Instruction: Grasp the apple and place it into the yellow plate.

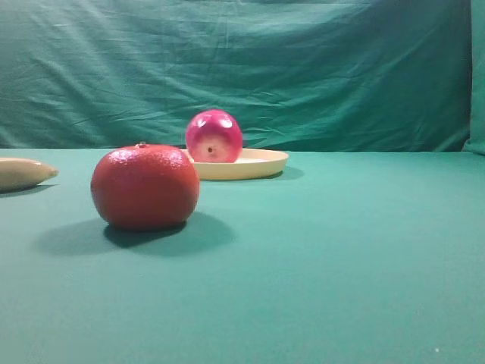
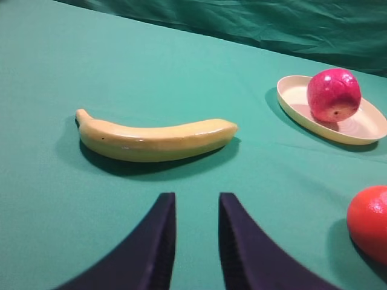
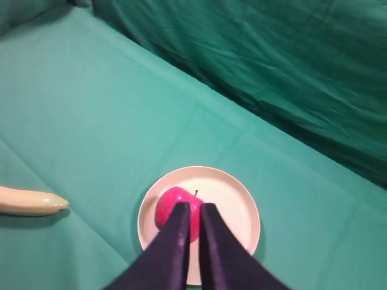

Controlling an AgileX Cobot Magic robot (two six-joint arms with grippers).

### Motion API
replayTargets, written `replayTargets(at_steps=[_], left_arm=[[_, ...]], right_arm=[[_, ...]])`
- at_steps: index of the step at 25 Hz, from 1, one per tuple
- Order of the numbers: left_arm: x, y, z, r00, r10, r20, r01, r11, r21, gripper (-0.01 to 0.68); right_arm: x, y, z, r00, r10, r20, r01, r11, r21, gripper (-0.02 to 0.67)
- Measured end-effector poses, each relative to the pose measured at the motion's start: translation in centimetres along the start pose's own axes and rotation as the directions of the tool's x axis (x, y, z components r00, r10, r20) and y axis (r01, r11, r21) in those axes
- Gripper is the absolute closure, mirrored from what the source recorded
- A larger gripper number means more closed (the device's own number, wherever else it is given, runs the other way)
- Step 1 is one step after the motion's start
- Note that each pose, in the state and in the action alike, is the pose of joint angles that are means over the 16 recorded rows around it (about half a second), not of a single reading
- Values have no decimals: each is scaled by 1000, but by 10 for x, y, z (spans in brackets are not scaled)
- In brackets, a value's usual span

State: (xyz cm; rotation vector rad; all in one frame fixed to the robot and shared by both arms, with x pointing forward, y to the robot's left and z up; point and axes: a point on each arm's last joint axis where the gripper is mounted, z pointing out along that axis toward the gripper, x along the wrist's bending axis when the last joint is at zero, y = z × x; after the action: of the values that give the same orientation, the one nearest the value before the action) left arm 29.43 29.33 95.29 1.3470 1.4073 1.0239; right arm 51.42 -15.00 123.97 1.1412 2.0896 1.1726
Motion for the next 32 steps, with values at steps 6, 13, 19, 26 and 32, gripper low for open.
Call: replayTargets(at_steps=[6, 13, 19, 26, 32], left_arm=[[0, 0, 0, 1000, 0, 0, 0, 1000, 0, 516], [0, 0, 0, 1000, 0, 0, 0, 1000, 0, 516], [0, 0, 0, 1000, 0, 0, 0, 1000, 0, 516], [0, 0, 0, 1000, 0, 0, 0, 1000, 0, 516], [0, 0, 0, 1000, 0, 0, 0, 1000, 0, 516]], right_arm=[[4, -36, -65, 999, 21, 30, -18, 995, -98, 649], [12, -115, -120, 999, 24, 42, -15, 976, -217, 649], [17, -179, -151, 998, 15, 56, 2, 956, -293, 649], [19, -229, -158, 997, -5, 80, 29, 953, -300, 649], [18, -260, -144, 994, -8, 110, 39, 958, -283, 649]])
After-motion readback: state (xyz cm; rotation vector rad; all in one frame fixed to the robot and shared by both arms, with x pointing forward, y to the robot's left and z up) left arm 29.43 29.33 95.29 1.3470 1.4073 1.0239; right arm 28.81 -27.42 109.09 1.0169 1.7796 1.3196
